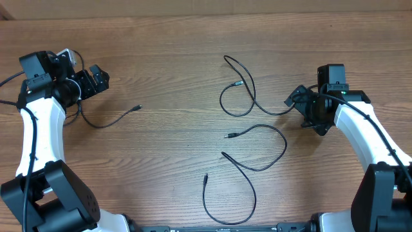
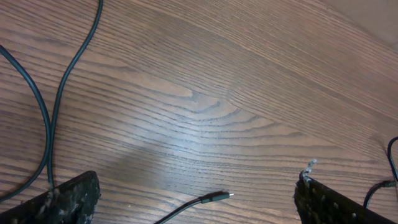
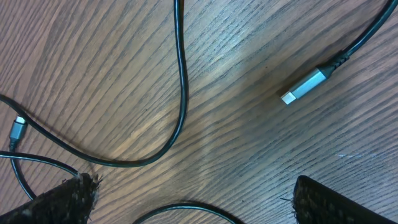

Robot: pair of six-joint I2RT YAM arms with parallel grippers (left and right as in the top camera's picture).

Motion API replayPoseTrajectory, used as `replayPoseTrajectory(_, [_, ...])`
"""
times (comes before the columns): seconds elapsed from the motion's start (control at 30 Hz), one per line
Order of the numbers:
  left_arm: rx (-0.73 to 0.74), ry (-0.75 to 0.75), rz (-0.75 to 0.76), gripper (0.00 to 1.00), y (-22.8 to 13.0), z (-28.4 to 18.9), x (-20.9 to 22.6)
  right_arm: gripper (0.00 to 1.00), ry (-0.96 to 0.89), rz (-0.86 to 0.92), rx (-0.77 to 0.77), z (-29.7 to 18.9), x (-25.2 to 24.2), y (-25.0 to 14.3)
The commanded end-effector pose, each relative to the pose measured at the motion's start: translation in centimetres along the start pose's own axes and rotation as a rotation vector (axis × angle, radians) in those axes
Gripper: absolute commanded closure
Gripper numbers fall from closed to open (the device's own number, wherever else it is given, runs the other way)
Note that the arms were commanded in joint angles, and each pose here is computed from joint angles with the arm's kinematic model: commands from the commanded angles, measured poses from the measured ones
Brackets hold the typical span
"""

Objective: Untangle cables

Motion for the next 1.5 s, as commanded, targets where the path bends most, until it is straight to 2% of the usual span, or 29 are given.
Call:
replayPoseTrajectory(0.0, [0.004, -0.012, -0.013, 0.0, 0.0, 0.2, -0.1, 0.0, -0.014, 0.005, -0.007, 0.3, -0.3, 0.1])
replayPoseTrajectory(0.17, [0.003, -0.009, -0.009, 0.01, 0.0, 0.2, -0.1, 0.0, -0.014, 0.005, -0.007, 0.3, -0.3, 0.1])
replayPoseTrajectory(0.37, [0.006, 0.2, 0.025, 0.0, 0.0, 0.0, 2.4, 0.0, -0.014, 0.005, -0.007, 0.3, -0.3, 0.1])
replayPoseTrajectory(0.5, [0.006, 0.208, 0.025, 0.01, 0.0, -0.1, 2.5, 0.0, -0.014, 0.005, -0.007, 0.3, -0.3, 0.1])
replayPoseTrajectory(0.77, [-0.136, 0.188, -0.001, 0.0, 2.7, -0.2, 2.3, 0.0, -0.014, 0.005, -0.007, 0.3, -0.3, 0.1])
replayPoseTrajectory(0.83, [-0.156, 0.132, -0.078, 0.0, 3.0, -0.1, 1.6, 0.0, -0.014, 0.005, -0.007, 0.3, -0.3, 0.1])
replayPoseTrajectory(0.9, [-0.131, -0.001, -0.227, 0.01, 2.7, 0.1, 0.1, 0.0, -0.014, 0.005, -0.007, 0.3, -0.3, 0.1])
replayPoseTrajectory(1.0, [-0.049, -0.181, -0.435, 0.01, 1.9, 0.1, -2.3, 0.0, -0.014, 0.005, -0.007, 0.3, -0.3, 0.1])
replayPoseTrajectory(1.1, [0.043, -0.296, -0.58, 0.01, 1.0, -0.1, -4.0, 0.0, -0.014, 0.005, -0.007, 0.3, -0.3, 0.1])
replayPoseTrajectory(1.37, [0.062, -0.265, -0.617, 0.01, 0.6, 0.0, -3.8, 0.0, -0.014, 0.005, -0.007, 0.3, -0.3, 0.1])
replayPoseTrajectory(1.47, [0.177, -0.227, -0.6, 0.0, -2.0, 0.0, -3.9, 0.0, -0.014, 0.005, -0.007, 0.3, -0.3, 0.1])
Point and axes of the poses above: each gripper's point midway between its finger pads, its own z axis out along the fingers, its own x axis along the line the jaws close on, y = z × x, the point moved 5 cm from there along -z, back along the fingers, and after that the axes turned 7 degrees about z, right-handed, at the moved point
